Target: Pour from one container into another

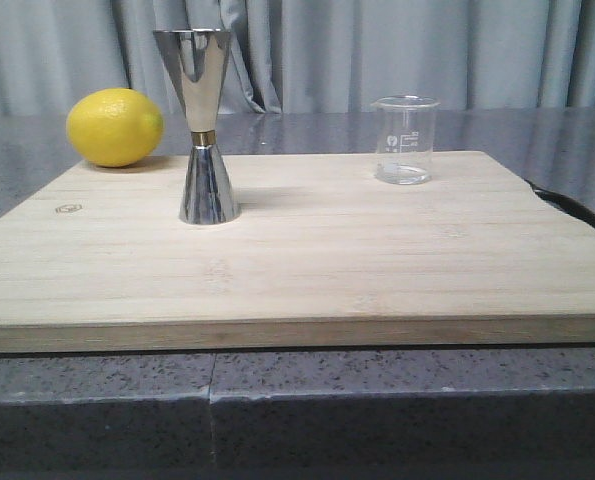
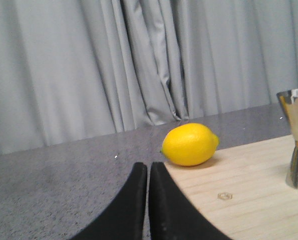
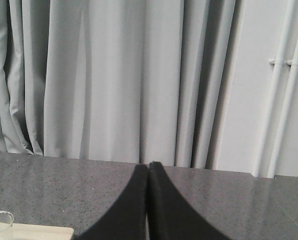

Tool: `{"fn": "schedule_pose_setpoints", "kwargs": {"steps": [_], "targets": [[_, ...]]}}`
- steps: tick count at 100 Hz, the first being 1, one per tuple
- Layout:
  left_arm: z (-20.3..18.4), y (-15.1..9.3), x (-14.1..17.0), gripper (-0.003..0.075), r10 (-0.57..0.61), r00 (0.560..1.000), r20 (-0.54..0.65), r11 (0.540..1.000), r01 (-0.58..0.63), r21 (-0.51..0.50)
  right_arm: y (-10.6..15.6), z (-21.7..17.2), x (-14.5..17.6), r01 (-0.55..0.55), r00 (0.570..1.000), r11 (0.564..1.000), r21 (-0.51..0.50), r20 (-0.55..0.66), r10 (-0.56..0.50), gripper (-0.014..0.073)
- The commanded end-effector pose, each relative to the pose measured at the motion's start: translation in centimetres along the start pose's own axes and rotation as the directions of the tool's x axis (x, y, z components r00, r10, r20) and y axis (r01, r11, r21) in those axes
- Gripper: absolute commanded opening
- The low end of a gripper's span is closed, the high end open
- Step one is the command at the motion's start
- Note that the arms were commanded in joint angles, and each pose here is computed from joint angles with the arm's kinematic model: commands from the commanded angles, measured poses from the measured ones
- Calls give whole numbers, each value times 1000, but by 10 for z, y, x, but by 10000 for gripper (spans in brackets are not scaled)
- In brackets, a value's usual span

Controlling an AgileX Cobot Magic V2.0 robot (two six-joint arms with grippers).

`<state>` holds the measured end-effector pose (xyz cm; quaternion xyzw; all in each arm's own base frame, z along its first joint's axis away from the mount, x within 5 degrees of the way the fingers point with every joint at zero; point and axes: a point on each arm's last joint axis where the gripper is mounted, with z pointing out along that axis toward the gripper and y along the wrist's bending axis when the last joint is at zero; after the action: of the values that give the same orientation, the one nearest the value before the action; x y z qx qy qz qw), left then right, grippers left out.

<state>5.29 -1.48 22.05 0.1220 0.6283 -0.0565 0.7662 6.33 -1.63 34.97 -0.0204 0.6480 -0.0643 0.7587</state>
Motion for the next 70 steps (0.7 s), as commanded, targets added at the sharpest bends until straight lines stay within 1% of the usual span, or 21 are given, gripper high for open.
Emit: {"fn": "schedule_pose_setpoints", "kwargs": {"steps": [1,13,21,24,29,43,51,55,70], "targets": [[-3,2,-10,-19,4,993,114,999,0,-32,1,2,-9,41,999,999,-9,31,-41,-73],[-3,2,-2,-19,6,996,88,999,-2,-42,1,2,-9,41,999,999,-9,31,-41,-73],[-3,1,3,-19,-17,996,83,999,21,-44,1,2,-9,41,999,999,-9,31,-41,-73],[-3,2,5,-19,-31,998,55,998,33,-45,1,2,-9,41,999,999,-9,31,-41,-73],[-3,2,6,-19,-46,998,45,997,48,-53,1,2,-9,41,999,999,-9,31,-41,-73],[-3,5,9,-19,-54,998,19,993,56,-105,1,2,-9,41,999,999,-9,31,-41,-73],[-3,7,9,-19,-80,997,15,986,81,-142,1,2,-9,41,999,999,-9,31,-41,-73],[-3,8,10,-19,-96,995,15,983,97,-153,1,2,-9,41,999,999,-9,31,-41,-73],[-3,8,10,-19,-96,995,9,982,96,-160,1,2,-9,41,999,999,-9,31,-41,-73]]}}
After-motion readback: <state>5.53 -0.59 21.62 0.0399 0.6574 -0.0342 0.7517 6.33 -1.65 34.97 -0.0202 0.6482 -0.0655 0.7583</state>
